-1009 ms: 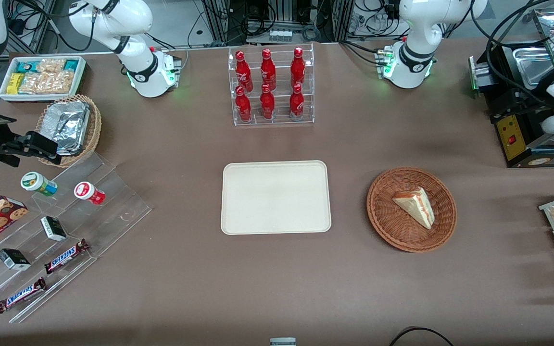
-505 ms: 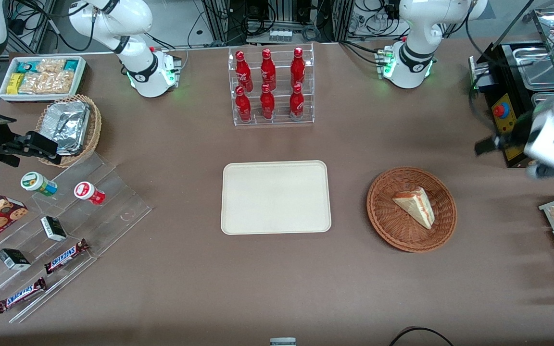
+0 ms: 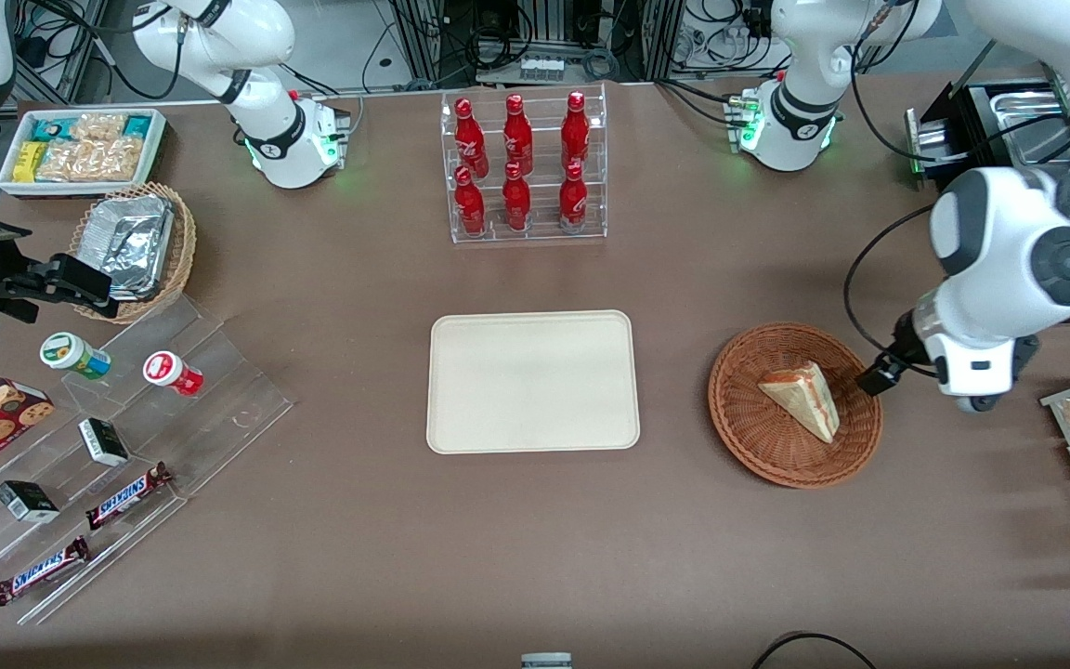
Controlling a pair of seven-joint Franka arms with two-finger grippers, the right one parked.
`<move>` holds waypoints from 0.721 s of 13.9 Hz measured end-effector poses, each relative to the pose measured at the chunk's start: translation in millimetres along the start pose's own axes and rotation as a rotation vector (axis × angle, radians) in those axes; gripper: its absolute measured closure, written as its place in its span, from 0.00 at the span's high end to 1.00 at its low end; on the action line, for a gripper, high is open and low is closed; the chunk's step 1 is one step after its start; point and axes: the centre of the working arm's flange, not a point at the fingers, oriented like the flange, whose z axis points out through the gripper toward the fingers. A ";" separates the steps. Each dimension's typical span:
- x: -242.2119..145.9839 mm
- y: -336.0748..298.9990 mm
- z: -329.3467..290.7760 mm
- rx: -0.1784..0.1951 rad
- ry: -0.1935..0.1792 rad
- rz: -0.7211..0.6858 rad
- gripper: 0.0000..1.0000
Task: Place sandwich from basket to tray
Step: 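Move the left gripper over the wicker basket above the wrapped sandwich, then lower the left gripper and close it on the wrapped sandwich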
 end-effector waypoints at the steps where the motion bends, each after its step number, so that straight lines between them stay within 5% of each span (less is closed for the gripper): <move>1: -8.2 -0.5 14.8 -0.013 0.008 -0.007 1.00; 10: -39.2 12.0 60.2 -0.099 0.050 -0.047 1.00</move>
